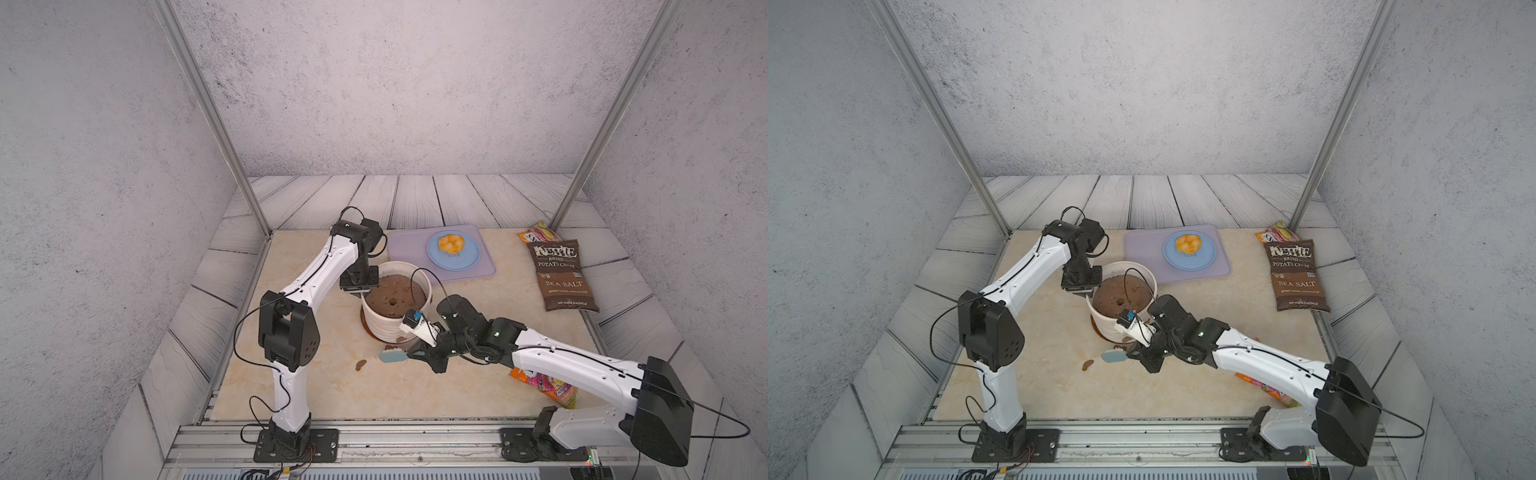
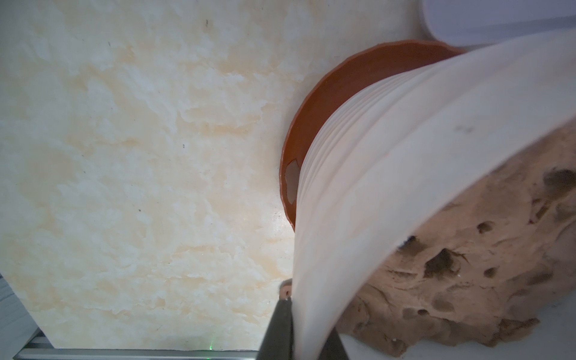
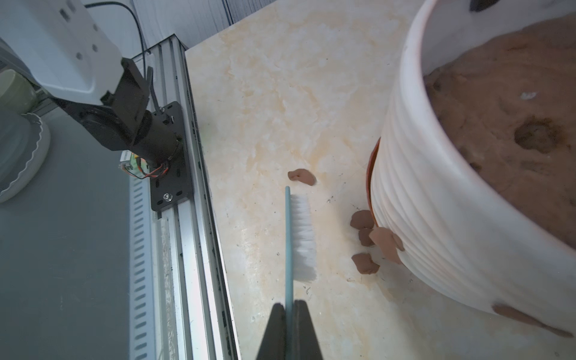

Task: Scrub the dried mud off the ceramic pot
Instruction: Brush off the soil from the pot.

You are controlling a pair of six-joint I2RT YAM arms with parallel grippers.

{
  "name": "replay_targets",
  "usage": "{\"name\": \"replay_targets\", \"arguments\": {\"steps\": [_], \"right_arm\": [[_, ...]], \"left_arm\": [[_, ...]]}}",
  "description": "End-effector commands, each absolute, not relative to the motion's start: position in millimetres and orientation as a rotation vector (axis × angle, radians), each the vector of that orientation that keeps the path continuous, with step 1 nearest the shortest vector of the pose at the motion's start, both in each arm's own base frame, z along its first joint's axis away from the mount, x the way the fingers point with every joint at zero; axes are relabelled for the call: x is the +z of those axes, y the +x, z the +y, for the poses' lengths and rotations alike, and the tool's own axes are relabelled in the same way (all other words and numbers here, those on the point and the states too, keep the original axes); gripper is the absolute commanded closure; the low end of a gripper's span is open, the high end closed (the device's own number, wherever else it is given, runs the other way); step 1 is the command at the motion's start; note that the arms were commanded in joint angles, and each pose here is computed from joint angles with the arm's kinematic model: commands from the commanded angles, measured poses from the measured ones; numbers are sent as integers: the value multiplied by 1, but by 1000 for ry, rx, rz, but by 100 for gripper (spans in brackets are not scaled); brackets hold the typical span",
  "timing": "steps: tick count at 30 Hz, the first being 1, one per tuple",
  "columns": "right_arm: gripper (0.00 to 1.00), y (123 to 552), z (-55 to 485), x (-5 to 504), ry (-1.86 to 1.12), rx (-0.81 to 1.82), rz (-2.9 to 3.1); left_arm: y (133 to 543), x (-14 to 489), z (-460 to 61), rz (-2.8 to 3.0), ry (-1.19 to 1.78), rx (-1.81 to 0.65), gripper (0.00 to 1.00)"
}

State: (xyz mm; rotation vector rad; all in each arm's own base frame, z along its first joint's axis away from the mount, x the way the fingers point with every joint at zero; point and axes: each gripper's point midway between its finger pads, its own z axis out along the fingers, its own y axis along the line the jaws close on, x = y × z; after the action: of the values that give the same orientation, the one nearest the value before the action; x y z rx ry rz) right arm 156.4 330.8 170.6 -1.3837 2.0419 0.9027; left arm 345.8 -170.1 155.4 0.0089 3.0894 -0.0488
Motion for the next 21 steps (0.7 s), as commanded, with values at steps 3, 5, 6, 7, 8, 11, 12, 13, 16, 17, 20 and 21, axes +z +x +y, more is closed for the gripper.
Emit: {"name": "replay_targets", "arguments": {"steps": [3, 5, 6, 7, 8, 11, 12, 13, 16, 17, 20, 21], "right_arm": [[100, 166, 327, 188, -1370, 813, 2009], [100, 173, 326, 188, -1366, 766, 1999], [100, 176, 326, 188, -1367, 751, 1993], [100, 179, 326, 187, -1366, 740, 1990], [100, 182, 327, 186, -1367, 734, 1990], [100, 191, 329, 185, -1363, 730, 1985], [100, 194, 329, 185, -1360, 725, 1983], [100, 199, 328, 183, -1349, 720, 1991], [100, 213, 325, 180, -1322, 719, 1998], [100, 216, 323, 177, -1327, 711, 2001], [100, 225, 318, 167, -1331, 683, 2017], [100, 229, 316, 164, -1323, 680, 2023]], "left_arm": [[356, 132, -174, 3111, 123, -35, 100], [355, 131, -173, 3114, 131, -32, 100], [354, 131, -172, 3115, 133, -28, 100], [354, 130, -172, 3114, 138, -26, 100], [354, 130, -172, 3115, 144, -22, 100], [354, 129, -171, 3115, 156, -17, 100], [354, 129, -171, 3116, 159, -17, 100], [353, 129, -171, 3117, 162, -16, 100], [353, 128, -171, 3121, 169, -21, 100], [353, 127, -171, 3121, 173, -22, 100], [352, 126, -171, 3125, 186, -24, 100], [351, 126, -172, 3126, 190, -25, 100]]}}
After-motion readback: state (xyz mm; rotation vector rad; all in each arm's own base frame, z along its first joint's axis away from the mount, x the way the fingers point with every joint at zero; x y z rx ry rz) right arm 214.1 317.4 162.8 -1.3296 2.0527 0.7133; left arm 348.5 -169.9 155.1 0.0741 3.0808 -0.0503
